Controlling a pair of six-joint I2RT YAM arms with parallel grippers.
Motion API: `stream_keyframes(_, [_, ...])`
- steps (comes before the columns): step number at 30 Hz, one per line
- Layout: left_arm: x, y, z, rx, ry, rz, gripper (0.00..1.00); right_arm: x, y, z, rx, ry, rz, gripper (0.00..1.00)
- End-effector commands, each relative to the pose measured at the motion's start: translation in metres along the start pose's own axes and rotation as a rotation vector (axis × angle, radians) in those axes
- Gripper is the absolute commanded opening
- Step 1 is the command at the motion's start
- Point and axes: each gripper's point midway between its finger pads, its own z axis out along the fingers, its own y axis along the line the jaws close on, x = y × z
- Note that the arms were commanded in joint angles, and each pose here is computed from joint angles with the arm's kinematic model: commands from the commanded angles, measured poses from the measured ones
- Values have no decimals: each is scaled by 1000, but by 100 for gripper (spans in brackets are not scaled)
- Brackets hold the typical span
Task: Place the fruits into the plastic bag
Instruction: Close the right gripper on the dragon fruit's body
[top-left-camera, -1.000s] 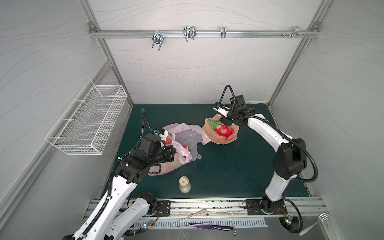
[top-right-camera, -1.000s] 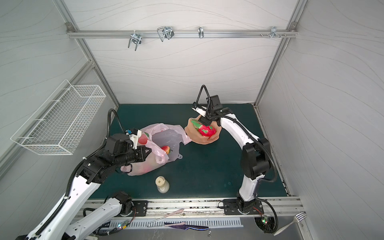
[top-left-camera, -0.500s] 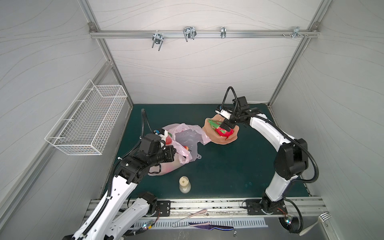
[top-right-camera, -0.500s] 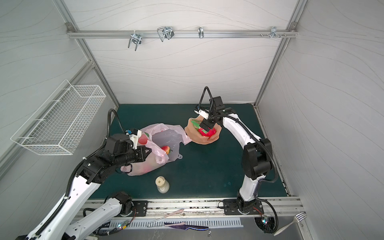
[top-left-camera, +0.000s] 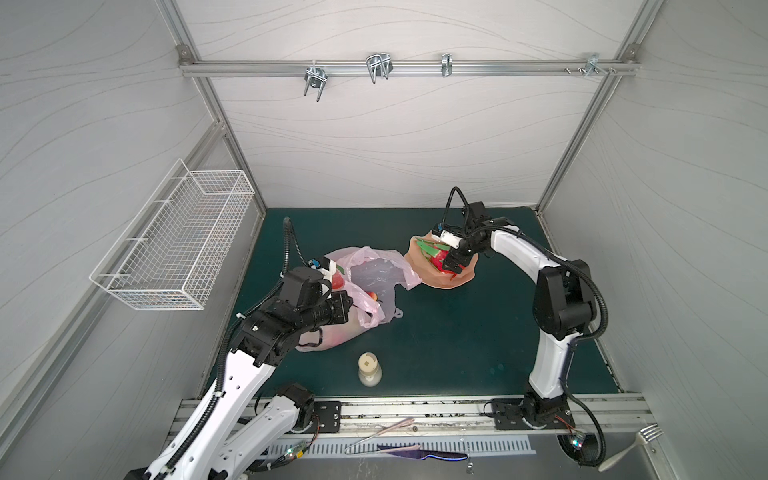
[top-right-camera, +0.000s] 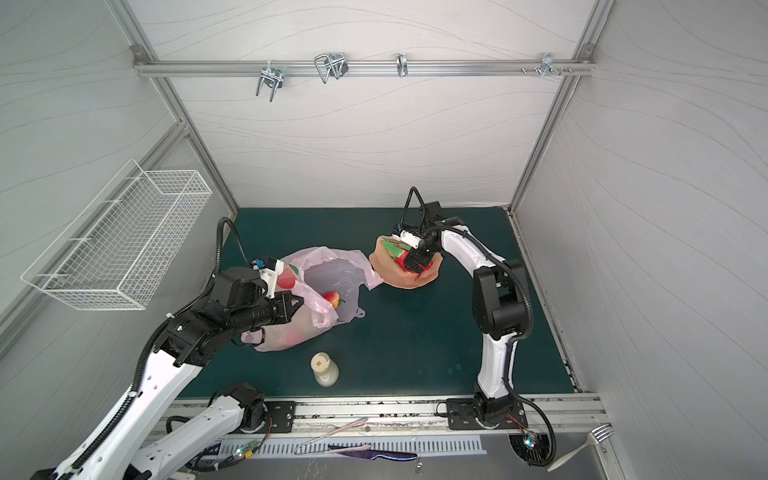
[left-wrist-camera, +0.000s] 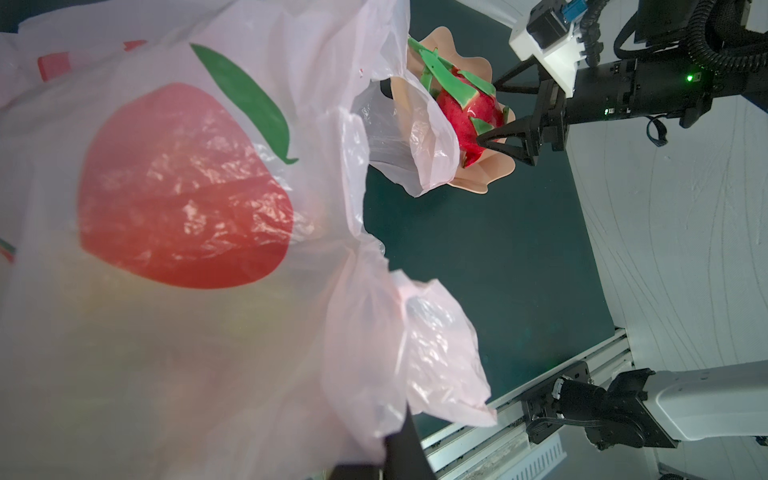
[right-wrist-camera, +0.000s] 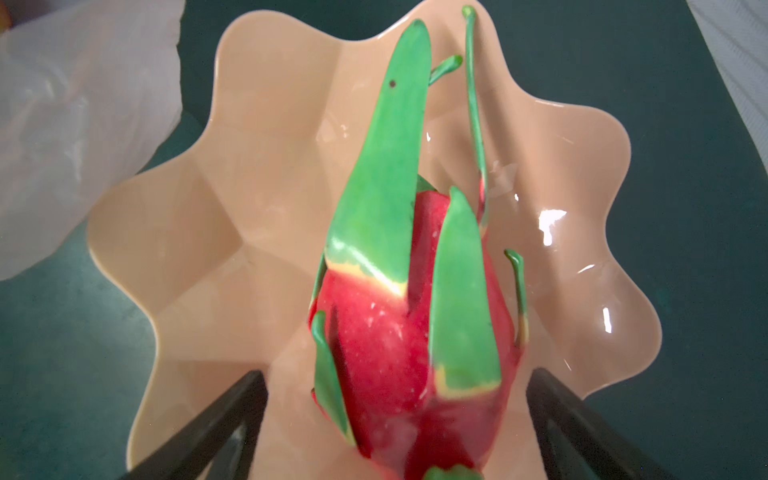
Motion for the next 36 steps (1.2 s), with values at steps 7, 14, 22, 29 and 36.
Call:
stream_keyframes(7, [-7, -6, 2, 17, -10, 26, 0, 2, -10, 20, -8, 31, -39, 99])
stream_keyframes(14, [-13, -9, 4, 22, -13, 36, 0, 17, -4, 44, -16, 85, -49, 99])
stream_keyframes(22, [-15, -10, 5, 17, -12, 44, 0, 14, -5, 46, -5, 63, -32, 94])
stream_keyframes(29, [-16, -10, 4, 20, -21, 44, 0, 2, -1, 33, 14, 18, -14, 63])
stream_keyframes(36, [-15, -10, 1, 23, -26, 39, 0, -3, 5, 22, -7, 1, 10, 28])
